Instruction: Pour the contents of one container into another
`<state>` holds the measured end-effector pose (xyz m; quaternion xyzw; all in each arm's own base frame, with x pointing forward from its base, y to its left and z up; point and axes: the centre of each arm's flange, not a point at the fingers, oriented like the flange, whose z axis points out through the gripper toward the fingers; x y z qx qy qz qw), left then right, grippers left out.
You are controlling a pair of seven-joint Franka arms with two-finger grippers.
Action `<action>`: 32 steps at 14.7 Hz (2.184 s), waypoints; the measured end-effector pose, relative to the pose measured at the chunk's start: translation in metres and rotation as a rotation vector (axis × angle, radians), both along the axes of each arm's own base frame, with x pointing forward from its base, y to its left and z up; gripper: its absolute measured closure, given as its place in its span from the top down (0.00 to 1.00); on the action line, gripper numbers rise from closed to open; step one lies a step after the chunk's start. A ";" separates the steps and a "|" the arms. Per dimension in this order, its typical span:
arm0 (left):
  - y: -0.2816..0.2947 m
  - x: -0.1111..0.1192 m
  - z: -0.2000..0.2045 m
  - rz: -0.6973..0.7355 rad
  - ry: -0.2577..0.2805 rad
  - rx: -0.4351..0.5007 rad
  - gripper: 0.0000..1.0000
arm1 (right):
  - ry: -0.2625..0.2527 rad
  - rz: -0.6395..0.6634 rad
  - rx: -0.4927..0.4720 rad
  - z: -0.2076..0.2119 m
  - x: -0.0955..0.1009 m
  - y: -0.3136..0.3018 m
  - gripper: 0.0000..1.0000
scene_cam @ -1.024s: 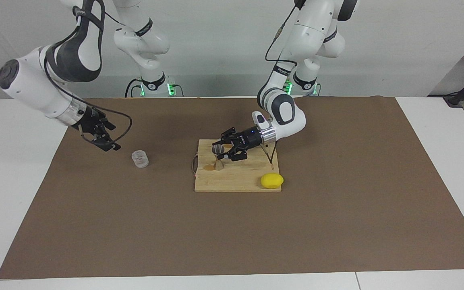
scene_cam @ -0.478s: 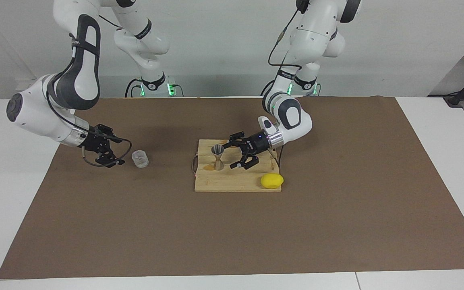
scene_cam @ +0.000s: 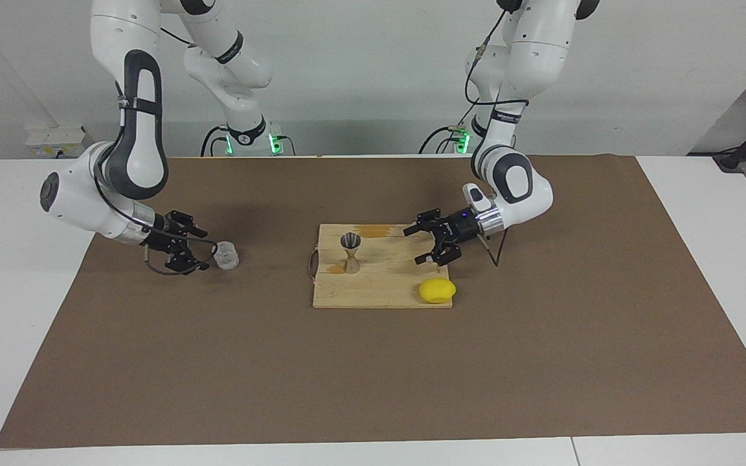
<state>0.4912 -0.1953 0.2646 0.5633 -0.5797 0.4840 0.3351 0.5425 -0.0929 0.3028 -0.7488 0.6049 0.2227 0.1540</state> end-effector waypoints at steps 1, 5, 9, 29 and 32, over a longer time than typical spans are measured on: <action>0.017 0.002 0.005 -0.018 -0.018 0.020 1.00 | -0.006 -0.009 0.009 -0.004 -0.001 0.001 1.00; 0.109 0.014 0.036 -0.105 -0.104 0.124 1.00 | -0.018 -0.036 0.040 -0.022 -0.007 0.009 1.00; 0.199 0.012 0.062 -0.212 -0.126 0.232 1.00 | -0.012 -0.045 0.050 -0.030 -0.012 0.013 1.00; 0.218 0.071 0.337 -0.167 -0.261 1.098 1.00 | -0.017 -0.123 0.016 0.016 0.001 0.050 0.51; 0.212 0.082 0.343 -0.114 -0.338 1.130 1.00 | 0.003 -0.143 -0.005 0.035 0.009 0.103 0.51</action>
